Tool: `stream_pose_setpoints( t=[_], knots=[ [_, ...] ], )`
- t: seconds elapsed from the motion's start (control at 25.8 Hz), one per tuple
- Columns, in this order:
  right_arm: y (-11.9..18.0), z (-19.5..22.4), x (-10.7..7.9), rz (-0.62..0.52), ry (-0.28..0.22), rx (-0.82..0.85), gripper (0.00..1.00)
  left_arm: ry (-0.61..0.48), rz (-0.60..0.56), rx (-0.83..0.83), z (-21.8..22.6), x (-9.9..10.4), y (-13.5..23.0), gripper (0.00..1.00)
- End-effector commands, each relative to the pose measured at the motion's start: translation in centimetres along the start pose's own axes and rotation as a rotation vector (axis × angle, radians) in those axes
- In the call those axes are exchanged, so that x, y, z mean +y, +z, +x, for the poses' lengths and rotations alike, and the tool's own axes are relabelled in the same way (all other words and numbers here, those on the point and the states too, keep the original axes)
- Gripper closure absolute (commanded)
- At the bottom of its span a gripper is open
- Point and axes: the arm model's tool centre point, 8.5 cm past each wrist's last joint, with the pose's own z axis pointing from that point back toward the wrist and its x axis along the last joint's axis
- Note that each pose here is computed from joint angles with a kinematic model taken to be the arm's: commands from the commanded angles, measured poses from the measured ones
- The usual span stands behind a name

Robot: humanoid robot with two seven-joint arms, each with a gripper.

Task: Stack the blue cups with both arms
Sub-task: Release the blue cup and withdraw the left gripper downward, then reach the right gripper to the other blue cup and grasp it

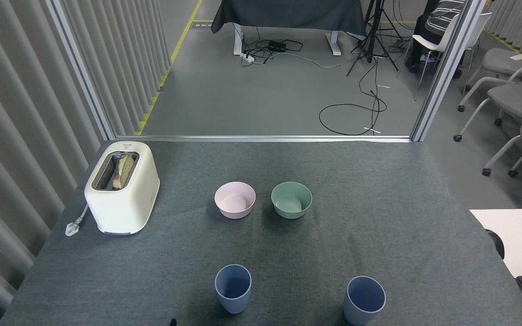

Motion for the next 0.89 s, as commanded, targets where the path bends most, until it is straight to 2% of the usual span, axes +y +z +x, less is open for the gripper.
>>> stream_pose_setpoints(
  t=[0.0, 0.12, 0.19, 0.31, 0.58, 0.85],
  knots=[
    [-0.1, -0.5, 0.2, 0.012, 0.012, 0.004, 0.00, -0.031, -0.019, 0.049, -3.0, -0.4, 2.6, 0.00],
    [-2.1, -1.4, 0.7, 0.015, 0.041, 0.007, 0.00, -0.023, 0.010, 0.129, -5.7, -0.4, 3.5, 0.00],
    [-3.6, -2.9, 0.3, 0.008, 0.099, 0.002, 0.00, -0.002, 0.050, 0.190, -7.4, 0.2, 3.5, 0.00],
    [-4.9, -3.9, 0.2, 0.064, 0.138, 0.002, 0.00, 0.025, 0.072, 0.237, -8.7, 1.1, 3.4, 0.00],
    [-5.8, -3.2, 0.0, 0.068, 0.138, -0.009, 0.00, -0.041, 0.022, 0.342, -10.2, 0.3, 5.3, 0.00],
    [-7.5, -2.1, 0.1, 0.056, 0.124, -0.033, 0.00, -0.046, -0.001, 0.330, -10.1, -0.2, 6.0, 0.00]
  ],
)
